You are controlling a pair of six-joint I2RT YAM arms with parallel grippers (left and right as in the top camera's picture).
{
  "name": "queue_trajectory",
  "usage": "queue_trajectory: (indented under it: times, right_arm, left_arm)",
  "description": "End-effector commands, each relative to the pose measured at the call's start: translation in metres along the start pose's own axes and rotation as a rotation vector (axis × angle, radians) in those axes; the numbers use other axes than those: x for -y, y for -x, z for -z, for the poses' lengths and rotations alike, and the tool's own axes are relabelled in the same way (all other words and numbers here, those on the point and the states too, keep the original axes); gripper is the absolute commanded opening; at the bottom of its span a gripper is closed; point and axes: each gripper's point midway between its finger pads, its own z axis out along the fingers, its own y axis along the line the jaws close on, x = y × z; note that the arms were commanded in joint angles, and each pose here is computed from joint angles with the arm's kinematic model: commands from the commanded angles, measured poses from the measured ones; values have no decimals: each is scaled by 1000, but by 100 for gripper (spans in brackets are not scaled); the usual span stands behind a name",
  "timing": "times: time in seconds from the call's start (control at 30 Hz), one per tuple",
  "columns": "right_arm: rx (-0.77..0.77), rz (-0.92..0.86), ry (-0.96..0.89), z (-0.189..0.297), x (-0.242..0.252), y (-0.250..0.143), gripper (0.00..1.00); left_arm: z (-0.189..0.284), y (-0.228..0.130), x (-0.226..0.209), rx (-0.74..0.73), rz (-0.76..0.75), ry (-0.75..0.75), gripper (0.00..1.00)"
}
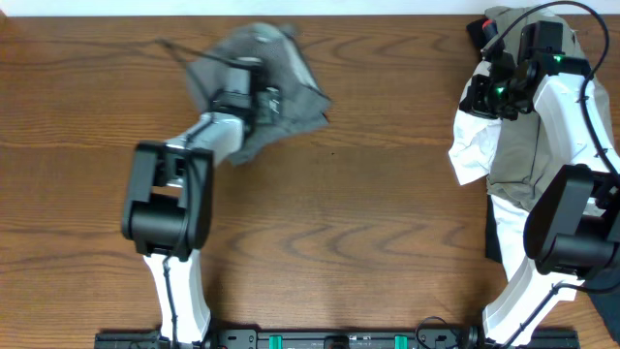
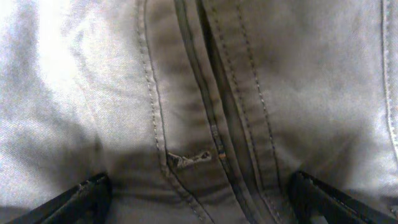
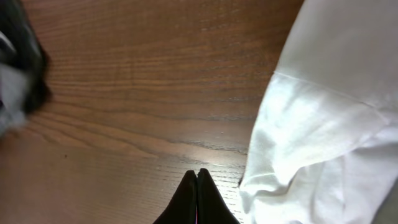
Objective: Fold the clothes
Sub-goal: 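Grasp the folded shorts with the left gripper and lift them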
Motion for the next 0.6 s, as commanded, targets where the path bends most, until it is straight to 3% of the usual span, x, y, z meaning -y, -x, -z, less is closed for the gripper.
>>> queue_trajectory:
  times: [0.0,0.2,0.4,0.47,0.57]
  right_arm:
    - [26,52,-4,9,-15,5,2]
    - [5,81,-29,3,-25,0,3]
    - [-4,104,-23,0,-36,-3,4]
    - [-7,113,-21,-2,-40,-4,5]
    - [-7,123,-18,-3,-44,-4,6]
  left_arm:
    - [-20,-24,-66,-30,408,140,93]
    - [-19,5,-135,132,782,223,93]
    - [-10,9,-197,275,1175,322,93]
    - [-8,15,-207,320,1247,309,94]
    - [-4,34,-214,391,1221,273,94]
